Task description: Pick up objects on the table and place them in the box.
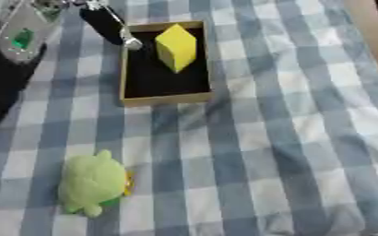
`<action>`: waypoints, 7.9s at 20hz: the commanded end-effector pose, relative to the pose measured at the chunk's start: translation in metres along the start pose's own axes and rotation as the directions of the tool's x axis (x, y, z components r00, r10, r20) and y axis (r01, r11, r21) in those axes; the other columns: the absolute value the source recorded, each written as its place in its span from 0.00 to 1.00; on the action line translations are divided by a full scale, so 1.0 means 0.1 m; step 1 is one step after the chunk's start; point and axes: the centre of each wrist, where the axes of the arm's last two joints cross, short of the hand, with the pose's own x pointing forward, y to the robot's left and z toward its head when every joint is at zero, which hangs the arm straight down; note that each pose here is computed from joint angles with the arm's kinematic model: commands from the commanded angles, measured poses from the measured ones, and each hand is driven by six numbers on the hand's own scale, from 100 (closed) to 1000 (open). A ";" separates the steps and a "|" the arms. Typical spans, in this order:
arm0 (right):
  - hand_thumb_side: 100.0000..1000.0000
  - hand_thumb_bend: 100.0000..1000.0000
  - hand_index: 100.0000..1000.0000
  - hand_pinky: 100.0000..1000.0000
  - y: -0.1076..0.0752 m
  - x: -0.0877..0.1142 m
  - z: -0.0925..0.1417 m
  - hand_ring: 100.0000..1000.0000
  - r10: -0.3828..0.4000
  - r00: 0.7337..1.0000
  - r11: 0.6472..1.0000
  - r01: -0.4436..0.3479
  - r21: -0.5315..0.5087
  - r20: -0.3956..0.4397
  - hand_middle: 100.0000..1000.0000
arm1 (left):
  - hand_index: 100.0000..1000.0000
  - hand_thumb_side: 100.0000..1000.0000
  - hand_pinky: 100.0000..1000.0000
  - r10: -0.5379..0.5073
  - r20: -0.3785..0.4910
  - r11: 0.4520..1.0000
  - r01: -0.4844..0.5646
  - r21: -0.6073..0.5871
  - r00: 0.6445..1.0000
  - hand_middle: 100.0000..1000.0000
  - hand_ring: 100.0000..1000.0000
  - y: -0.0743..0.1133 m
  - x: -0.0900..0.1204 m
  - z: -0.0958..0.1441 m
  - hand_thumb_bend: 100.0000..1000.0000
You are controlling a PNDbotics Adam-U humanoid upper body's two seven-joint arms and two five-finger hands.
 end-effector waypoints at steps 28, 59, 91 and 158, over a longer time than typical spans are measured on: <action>0.94 0.00 0.75 0.52 -0.12 0.03 0.01 0.68 0.056 0.998 0.998 -0.056 0.002 -0.002 0.66 | 0.86 0.54 0.90 0.287 -0.031 0.928 -0.286 -0.240 0.957 0.77 0.94 -0.45 0.18 1.36 0.48; 0.93 0.00 0.75 0.52 -0.05 0.02 0.05 0.68 0.022 1.000 1.000 -0.022 0.001 -0.015 0.66 | 0.90 0.44 0.92 0.335 0.093 0.832 -0.248 -0.496 0.938 0.81 0.96 -0.87 0.48 1.23 0.61; 0.92 0.00 0.75 0.51 0.00 0.01 0.09 0.67 -0.009 1.000 1.000 0.009 -0.013 -0.029 0.66 | 0.83 0.28 0.85 0.283 -0.032 0.844 -0.265 -0.466 0.959 0.62 0.84 -1.10 0.85 1.02 0.67; 0.92 0.00 0.75 0.51 0.02 -0.01 0.13 0.66 -0.024 0.999 0.999 0.022 -0.032 -0.043 0.65 | 0.64 0.00 0.66 0.297 -0.022 0.806 -0.263 -0.531 0.955 0.45 0.68 -1.07 0.73 1.08 0.29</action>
